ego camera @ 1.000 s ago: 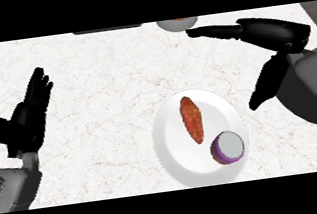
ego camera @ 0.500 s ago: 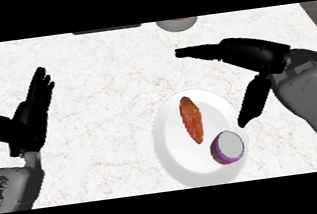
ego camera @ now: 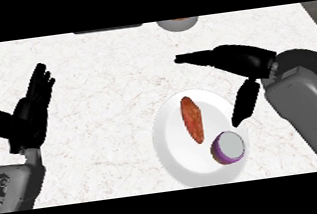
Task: Pick the sweet potato from the plate and place it in the pan
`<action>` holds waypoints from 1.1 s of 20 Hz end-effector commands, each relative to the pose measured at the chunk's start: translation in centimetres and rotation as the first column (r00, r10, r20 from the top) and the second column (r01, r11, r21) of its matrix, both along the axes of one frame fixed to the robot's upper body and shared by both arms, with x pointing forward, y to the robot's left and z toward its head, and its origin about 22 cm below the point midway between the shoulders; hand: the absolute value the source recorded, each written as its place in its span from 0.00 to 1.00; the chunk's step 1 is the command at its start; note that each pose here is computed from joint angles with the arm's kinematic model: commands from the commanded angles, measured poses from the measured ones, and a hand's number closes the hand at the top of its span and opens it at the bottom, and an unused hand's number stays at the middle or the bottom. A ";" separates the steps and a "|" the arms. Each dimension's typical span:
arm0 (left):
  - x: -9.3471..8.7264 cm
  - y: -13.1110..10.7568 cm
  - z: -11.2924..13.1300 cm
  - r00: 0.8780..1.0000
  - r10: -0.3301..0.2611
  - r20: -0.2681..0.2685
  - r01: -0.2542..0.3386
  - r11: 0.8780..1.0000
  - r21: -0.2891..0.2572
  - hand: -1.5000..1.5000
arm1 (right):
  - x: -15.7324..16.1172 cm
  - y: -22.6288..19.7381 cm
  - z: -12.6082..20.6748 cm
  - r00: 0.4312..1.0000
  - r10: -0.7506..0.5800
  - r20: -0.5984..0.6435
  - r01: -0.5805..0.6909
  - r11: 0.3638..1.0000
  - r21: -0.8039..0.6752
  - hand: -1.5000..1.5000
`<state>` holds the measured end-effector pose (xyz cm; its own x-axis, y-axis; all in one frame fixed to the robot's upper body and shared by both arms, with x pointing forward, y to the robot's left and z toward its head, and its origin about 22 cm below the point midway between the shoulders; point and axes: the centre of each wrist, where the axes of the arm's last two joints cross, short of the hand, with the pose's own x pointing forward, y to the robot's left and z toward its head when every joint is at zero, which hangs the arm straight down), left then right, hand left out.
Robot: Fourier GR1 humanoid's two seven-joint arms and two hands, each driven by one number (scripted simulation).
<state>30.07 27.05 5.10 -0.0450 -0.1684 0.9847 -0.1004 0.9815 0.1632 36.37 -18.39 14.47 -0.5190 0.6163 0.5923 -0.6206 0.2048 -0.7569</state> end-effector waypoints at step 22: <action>-2.1 1.6 -0.7 1.000 -0.002 -0.003 0.002 1.000 0.003 0.50 | 0.3 3.4 -7.5 0.993 0.122 0.012 -0.112 0.943 -0.314 0.00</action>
